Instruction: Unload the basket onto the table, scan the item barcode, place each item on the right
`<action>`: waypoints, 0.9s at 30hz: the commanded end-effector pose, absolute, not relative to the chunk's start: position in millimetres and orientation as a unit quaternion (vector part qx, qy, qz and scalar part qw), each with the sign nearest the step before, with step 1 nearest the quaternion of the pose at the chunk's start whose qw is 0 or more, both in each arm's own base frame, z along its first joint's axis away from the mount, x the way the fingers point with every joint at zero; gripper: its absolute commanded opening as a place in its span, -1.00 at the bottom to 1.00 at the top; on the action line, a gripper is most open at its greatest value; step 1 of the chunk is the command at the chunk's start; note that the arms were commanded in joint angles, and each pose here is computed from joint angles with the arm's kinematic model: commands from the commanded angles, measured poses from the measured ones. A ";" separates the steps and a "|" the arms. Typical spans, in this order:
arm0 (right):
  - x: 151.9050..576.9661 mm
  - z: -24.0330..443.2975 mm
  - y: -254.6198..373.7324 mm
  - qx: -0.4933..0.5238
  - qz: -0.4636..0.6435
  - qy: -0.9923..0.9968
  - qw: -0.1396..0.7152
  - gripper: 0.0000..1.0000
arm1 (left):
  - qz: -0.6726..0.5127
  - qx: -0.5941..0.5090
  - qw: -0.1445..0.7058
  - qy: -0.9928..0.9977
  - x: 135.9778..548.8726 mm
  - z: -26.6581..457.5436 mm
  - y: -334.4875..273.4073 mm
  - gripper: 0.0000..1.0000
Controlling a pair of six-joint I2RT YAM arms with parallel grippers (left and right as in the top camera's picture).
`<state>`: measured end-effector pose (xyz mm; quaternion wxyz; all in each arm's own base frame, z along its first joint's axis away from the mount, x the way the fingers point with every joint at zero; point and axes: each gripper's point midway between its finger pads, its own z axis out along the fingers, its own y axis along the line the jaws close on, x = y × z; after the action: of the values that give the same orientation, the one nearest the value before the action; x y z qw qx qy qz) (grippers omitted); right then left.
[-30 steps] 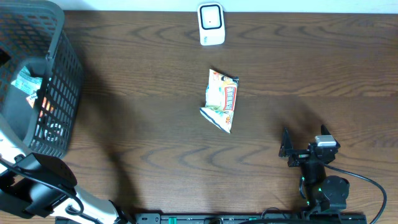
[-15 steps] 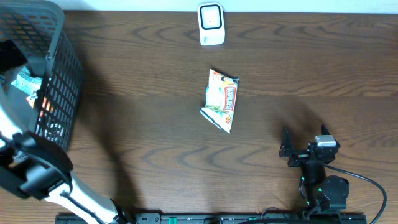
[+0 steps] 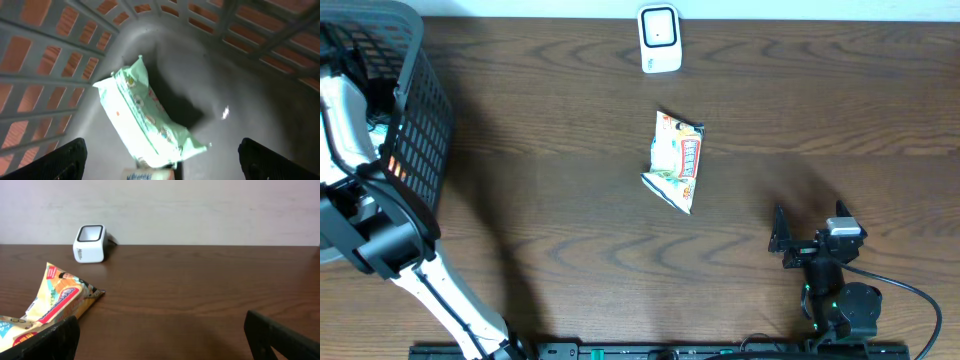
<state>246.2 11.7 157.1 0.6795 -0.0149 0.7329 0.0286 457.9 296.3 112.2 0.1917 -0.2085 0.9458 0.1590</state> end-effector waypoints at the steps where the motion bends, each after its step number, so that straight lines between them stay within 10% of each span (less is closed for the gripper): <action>1: 246.0 157.0 9.1 -0.007 0.028 0.733 0.680 0.99 | 0.182 -0.254 0.181 0.932 453.1 100.0 308.7 0.90; 27: 246.0 157.0 9.1 -0.007 0.028 0.733 0.680 0.99 | 0.143 -0.354 0.194 0.904 455.8 76.3 314.9 0.90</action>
<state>246.2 11.8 157.1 0.6795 -0.0150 0.7329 0.0287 456.7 315.3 84.5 0.1981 -0.3408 0.9067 0.1501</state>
